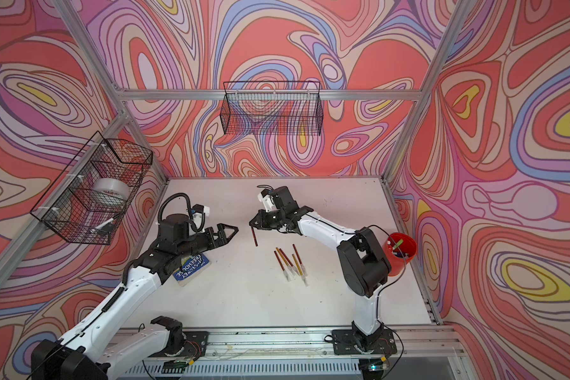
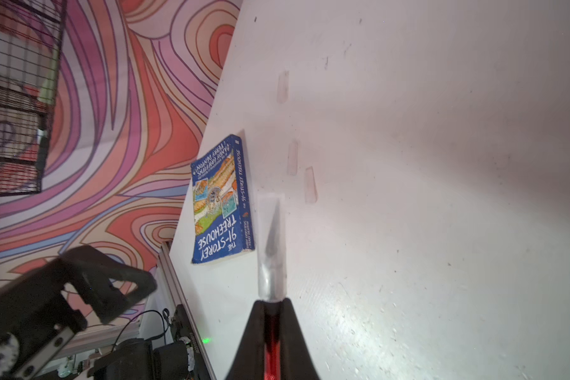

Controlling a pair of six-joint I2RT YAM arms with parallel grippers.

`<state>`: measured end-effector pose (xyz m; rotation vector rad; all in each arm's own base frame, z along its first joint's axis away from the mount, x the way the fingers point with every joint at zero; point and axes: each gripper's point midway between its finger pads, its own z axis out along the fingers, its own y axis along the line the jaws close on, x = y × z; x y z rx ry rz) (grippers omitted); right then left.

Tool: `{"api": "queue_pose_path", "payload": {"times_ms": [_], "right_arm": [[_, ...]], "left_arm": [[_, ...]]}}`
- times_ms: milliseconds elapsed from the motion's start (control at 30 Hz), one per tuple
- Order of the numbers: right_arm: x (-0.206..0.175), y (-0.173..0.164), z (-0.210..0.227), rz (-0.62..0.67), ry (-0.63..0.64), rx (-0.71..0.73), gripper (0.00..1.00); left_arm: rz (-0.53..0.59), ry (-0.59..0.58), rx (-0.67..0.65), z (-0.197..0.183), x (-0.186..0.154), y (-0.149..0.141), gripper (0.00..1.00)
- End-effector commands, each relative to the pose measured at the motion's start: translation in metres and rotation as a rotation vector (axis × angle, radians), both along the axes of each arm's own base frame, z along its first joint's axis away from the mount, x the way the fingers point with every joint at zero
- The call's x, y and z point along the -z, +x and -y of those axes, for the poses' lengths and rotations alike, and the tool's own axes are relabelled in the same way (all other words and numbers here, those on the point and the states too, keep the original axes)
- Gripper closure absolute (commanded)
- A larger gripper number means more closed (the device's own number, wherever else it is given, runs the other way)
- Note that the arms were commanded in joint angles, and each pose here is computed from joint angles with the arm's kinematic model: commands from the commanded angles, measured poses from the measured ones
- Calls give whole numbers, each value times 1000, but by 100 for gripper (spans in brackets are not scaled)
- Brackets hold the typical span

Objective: Remove protective caps from carving knives
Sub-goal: Pick up the carving knife from the center of the board.

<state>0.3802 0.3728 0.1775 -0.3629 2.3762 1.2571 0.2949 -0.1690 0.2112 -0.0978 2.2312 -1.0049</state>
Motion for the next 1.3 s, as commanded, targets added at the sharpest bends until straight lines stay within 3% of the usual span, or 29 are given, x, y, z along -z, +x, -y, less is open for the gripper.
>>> {"api": "queue_pose_path", "payload": {"times_ms": [0, 500, 733, 1067, 1200, 1267], "right_arm": [[-39, 11, -9, 50, 112, -10, 100], [-55, 11, -16, 40, 199, -30, 100], [-53, 9, -17, 27, 211, -42, 100], [-52, 7, -16, 26, 216, -44, 100], [-51, 7, -16, 23, 215, -44, 100], [-51, 7, -17, 27, 214, -47, 85]], "left_arm": [[50, 9, 53, 13, -5, 7, 4], [45, -65, 121, 47, -9, 35, 34], [27, -71, 134, 58, -6, 46, 66], [20, -69, 124, 60, -8, 51, 100], [13, -72, 124, 60, -7, 49, 100], [8, -73, 121, 60, -6, 48, 100]]}}
